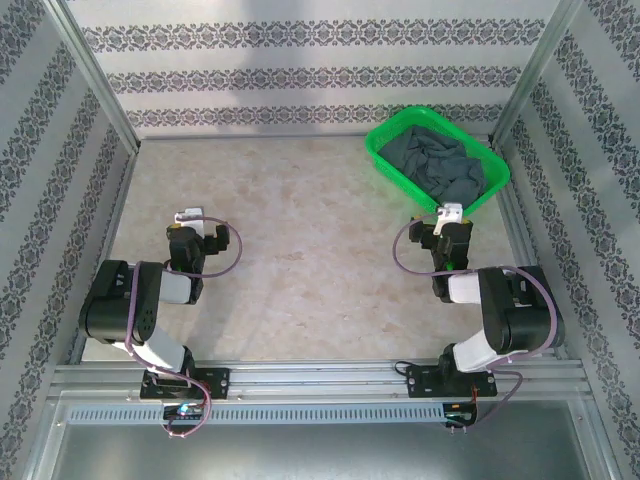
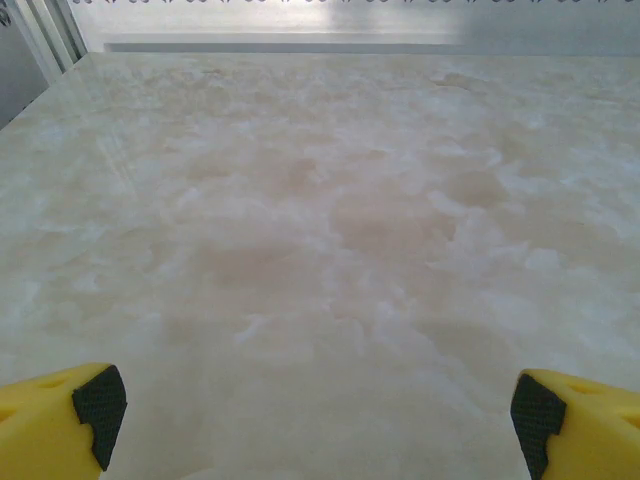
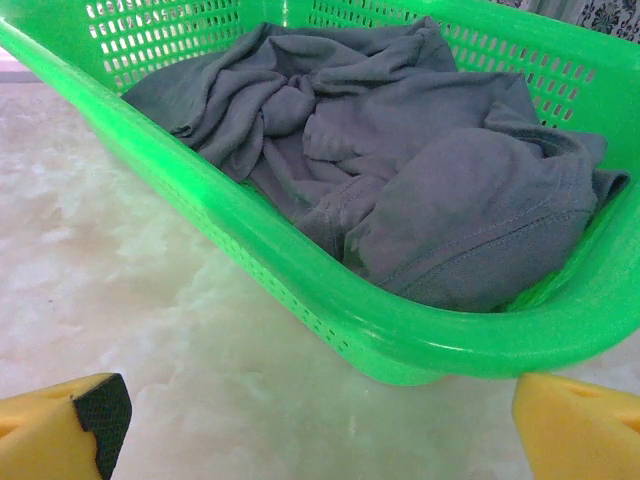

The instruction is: Fold and stack the t-shirts

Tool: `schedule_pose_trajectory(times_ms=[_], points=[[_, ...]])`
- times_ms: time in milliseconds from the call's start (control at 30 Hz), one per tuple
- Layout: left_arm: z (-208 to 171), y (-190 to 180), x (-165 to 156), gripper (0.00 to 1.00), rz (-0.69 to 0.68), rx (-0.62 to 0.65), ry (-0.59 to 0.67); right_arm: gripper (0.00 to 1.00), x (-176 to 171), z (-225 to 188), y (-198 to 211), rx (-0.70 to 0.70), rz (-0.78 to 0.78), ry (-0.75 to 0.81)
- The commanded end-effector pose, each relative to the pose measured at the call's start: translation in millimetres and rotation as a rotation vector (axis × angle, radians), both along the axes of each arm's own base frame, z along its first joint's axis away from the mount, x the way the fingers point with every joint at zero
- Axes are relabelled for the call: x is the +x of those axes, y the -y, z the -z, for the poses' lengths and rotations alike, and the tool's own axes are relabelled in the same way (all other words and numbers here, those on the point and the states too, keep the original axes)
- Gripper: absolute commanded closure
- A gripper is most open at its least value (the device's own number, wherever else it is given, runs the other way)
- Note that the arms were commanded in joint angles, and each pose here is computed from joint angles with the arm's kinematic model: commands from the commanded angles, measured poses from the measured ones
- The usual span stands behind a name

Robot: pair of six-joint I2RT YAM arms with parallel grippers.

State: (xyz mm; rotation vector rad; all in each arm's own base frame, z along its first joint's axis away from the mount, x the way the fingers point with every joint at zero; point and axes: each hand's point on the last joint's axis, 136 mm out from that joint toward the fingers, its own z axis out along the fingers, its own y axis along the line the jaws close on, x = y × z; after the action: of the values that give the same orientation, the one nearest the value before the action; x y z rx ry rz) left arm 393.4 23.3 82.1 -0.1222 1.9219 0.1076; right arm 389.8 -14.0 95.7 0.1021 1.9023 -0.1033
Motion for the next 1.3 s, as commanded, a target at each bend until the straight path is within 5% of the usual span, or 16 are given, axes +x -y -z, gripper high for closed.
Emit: schedule_pose_trajectory(times_ms=[0,800,967,1067,1133,1200,1267], points=[[-6.1,-0.7,2.6,0.00,-0.007,0.015,0.015,0.02,4.5,-11.4,-1.1,0.013,0.011,0.043],[-17.6,0.2,-12.8,0.00,-0.005,0.020,0.119,0.02,-5.0,-17.5,-3.9,0.006,-0.006,0.084],[-74.0,4.4,-34.1,0.00,-0.132,0.152,0.182,0.02,-25.9,-91.8,-18.0,-0.104,0.071,0.192],[-130.3,1.4,-41.0,0.00,-0.245,0.043,0.154,0.02,-29.7,-148.3,-28.0,0.120,0.107,0.116],[-146.6,8.0,-50.3,0.00,-0.257,-0.180,0.015,0.02,-19.8,-166.3,-49.0,0.368,-0.047,-0.023],[-158.9,20.5,-41.9,0.00,-0.193,-0.401,0.036,0.02,-7.8,-162.5,-51.3,0.694,-0.055,-0.125],[-158.9,22.6,-25.1,0.00,-0.147,-0.684,0.056,0.02,10.6,-172.8,-60.1,0.850,-0.210,-0.115]])
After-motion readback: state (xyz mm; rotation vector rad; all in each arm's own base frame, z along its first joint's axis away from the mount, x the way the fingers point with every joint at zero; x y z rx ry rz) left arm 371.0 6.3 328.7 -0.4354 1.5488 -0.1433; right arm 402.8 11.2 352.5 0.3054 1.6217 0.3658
